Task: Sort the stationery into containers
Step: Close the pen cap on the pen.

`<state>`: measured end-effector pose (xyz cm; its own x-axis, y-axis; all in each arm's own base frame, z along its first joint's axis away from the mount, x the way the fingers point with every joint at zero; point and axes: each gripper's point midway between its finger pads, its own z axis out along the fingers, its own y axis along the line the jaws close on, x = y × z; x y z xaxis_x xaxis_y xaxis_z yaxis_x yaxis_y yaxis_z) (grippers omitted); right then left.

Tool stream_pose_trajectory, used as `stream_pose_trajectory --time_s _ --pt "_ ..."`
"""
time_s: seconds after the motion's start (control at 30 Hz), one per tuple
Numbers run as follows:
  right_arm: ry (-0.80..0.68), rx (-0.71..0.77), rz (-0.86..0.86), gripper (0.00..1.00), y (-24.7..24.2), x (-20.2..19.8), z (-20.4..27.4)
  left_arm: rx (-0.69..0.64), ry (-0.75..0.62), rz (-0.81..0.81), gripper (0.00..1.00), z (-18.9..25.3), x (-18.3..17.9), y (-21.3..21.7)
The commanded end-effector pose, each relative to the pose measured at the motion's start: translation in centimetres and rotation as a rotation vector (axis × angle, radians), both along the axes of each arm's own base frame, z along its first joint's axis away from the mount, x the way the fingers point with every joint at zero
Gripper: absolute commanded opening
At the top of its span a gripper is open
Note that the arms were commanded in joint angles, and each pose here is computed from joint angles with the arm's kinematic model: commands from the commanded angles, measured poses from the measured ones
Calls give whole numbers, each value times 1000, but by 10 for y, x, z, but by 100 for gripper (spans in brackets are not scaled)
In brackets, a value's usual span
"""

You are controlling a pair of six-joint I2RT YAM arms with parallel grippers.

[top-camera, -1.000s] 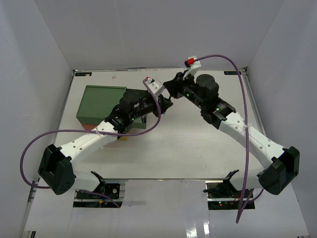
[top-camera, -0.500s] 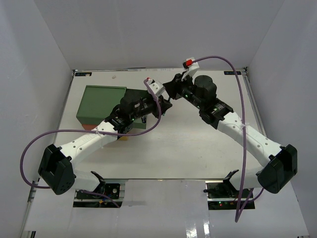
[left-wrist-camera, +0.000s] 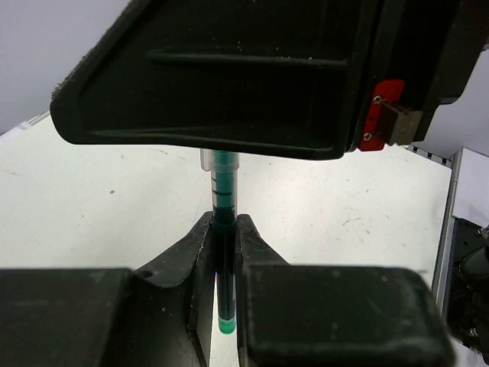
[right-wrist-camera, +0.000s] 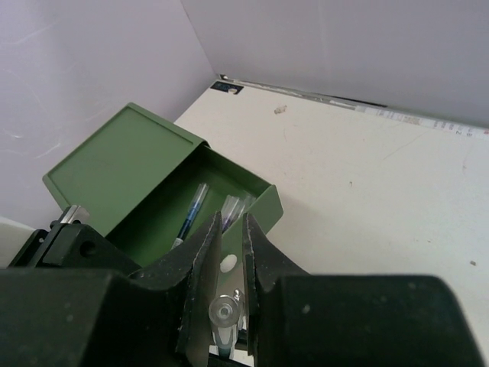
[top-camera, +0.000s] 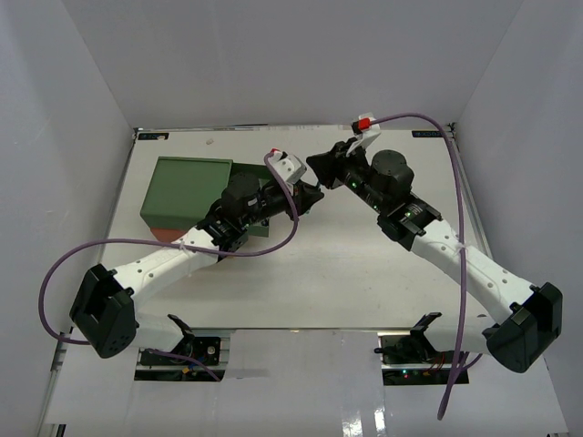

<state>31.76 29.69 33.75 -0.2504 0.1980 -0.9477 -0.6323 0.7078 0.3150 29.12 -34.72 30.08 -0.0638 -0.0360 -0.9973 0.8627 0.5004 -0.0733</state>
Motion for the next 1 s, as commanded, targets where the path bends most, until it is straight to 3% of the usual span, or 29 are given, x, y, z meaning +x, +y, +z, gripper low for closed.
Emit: stream_pose_trajectory --time_s 0.0,0.97 --pt "420 -335 123 8 -9 -57 -160 -576 -563 29 0 237 -55 63" --pt "596 -468 144 8 -21 -74 -220 -596 -663 14 0 272 -67 68"
